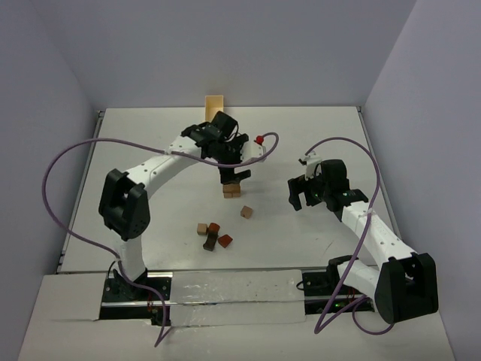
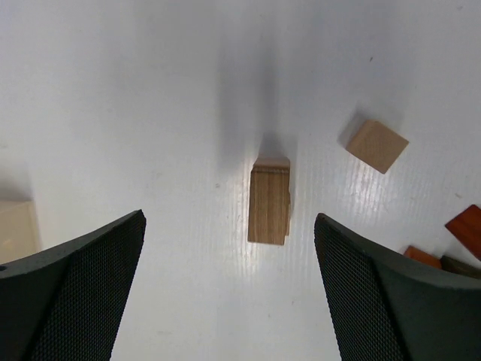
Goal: Build the wood block tower
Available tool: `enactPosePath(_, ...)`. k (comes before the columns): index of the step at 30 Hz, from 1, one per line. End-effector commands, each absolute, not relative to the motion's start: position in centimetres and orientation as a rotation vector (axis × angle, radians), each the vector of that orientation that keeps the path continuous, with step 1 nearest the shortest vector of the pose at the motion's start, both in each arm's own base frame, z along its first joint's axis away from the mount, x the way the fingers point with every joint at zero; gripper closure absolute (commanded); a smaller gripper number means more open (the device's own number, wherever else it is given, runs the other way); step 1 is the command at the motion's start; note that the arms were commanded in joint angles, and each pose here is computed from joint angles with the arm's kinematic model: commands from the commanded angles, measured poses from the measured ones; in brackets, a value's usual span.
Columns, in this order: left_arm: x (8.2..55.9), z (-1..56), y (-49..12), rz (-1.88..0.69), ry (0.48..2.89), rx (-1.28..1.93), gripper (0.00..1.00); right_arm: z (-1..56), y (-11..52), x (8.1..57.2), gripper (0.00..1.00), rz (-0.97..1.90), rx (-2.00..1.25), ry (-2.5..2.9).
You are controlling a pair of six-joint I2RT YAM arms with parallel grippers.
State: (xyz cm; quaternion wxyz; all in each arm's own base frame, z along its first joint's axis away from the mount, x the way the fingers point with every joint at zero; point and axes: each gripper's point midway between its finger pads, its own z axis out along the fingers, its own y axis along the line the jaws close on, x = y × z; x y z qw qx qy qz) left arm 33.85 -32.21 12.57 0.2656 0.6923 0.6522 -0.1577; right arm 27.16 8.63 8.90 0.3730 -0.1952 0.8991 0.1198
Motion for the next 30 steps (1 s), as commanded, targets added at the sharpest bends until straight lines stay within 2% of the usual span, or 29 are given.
enactPosePath(1, 33.2, 21.9, -32.7, -0.434, 1.629, 1.687, 0.01, 11.1, 8.9, 28.4, 0.00, 0.292, -0.516, 2.243)
enactPosePath(9, 29.7, 24.9, -28.4, -0.416, 1.650, 1.383, 0.01, 11.9, 9.3, 28.4, 0.00, 0.310, -0.527, 2.210)
enactPosePath(15, 25.8, 23.3, -23.4, -0.528, 1.763, 1.281, 0.01, 12.6, 11.2, 27.5, 0.00, 0.373, -0.623, 2.162)
enactPosePath(19, 24.0, 22.8, -20.3, -0.511, 1.757, 1.247, 0.01, 13.7, 13.8, 26.3, 0.02, 0.418, -0.753, 2.091)
enactPosePath(21, 22.9, 21.0, -19.5, -0.518, 1.768, 1.283, 0.02, 14.1, 15.2, 25.5, 0.08, 0.452, -0.832, 2.067)
enactPosePath(23, 21.8, 18.8, -19.0, -0.523, 1.774, 1.364, 0.06, 14.5, 16.8, 24.9, 0.17, 0.505, -0.904, 2.048)
enactPosePath(25, 21.8, 18.2, -18.9, -0.522, 1.774, 1.379, 0.09, 14.3, 17.8, 24.4, 0.20, 0.535, -0.949, 2.049)
enactPosePath(26, 21.6, 16.5, -18.6, -0.516, 1.791, 1.402, 0.11, 14.2, 18.4, 24.4, 0.25, 0.548, -0.968, 2.052)
enactPosePath(30, 20.8, 13.5, -19.2, -0.584, 1.739, 1.478, 0.21, 13.0, 20.8, 24.2, 0.30, 0.553, -1.057, 2.065)
